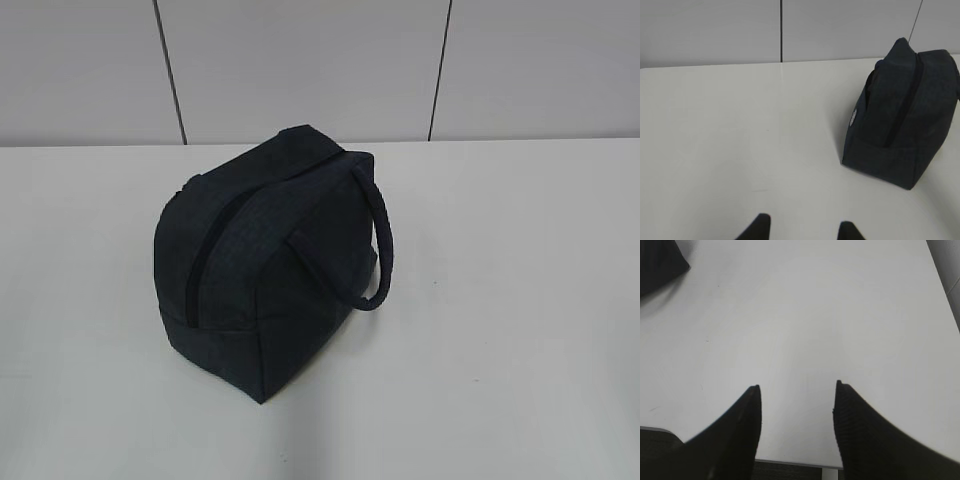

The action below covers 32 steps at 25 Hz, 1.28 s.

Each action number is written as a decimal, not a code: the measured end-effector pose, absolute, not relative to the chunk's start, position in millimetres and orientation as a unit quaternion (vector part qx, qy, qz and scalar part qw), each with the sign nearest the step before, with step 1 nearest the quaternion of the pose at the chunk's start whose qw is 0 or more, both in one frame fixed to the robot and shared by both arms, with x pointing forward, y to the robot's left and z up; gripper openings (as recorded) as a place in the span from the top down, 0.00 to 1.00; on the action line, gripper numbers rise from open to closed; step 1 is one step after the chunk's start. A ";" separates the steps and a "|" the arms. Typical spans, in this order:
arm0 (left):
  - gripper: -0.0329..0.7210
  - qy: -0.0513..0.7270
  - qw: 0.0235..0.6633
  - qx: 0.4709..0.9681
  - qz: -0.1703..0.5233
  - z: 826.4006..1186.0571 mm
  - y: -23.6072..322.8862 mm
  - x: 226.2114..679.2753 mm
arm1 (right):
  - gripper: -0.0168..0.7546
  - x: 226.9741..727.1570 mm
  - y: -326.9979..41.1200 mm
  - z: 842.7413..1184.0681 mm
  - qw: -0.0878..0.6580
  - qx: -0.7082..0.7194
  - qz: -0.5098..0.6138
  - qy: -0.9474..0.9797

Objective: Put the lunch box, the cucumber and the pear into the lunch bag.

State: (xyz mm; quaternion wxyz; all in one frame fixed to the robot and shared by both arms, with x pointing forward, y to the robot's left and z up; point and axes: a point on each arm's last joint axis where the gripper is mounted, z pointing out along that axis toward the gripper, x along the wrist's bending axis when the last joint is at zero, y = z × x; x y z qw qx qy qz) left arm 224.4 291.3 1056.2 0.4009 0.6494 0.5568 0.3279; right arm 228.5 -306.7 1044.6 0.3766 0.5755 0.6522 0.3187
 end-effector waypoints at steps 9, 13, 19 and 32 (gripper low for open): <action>0.64 0.556 0.401 0.650 0.327 1056.2 291.2 224.4 | 0.49 228.5 -306.7 1044.6 0.376 0.576 0.319 0.652; 0.64 0.556 0.402 0.650 0.327 1056.3 291.2 224.4 | 0.49 228.5 -306.8 1044.6 0.377 0.576 0.318 0.652; 0.64 0.556 0.402 0.649 0.328 1056.3 291.2 224.4 | 0.49 228.5 -306.8 1044.6 0.377 0.576 0.318 0.652; 0.64 0.556 0.403 0.649 0.329 1056.6 291.3 224.5 | 0.50 228.5 -306.8 1044.6 0.377 0.576 0.319 0.651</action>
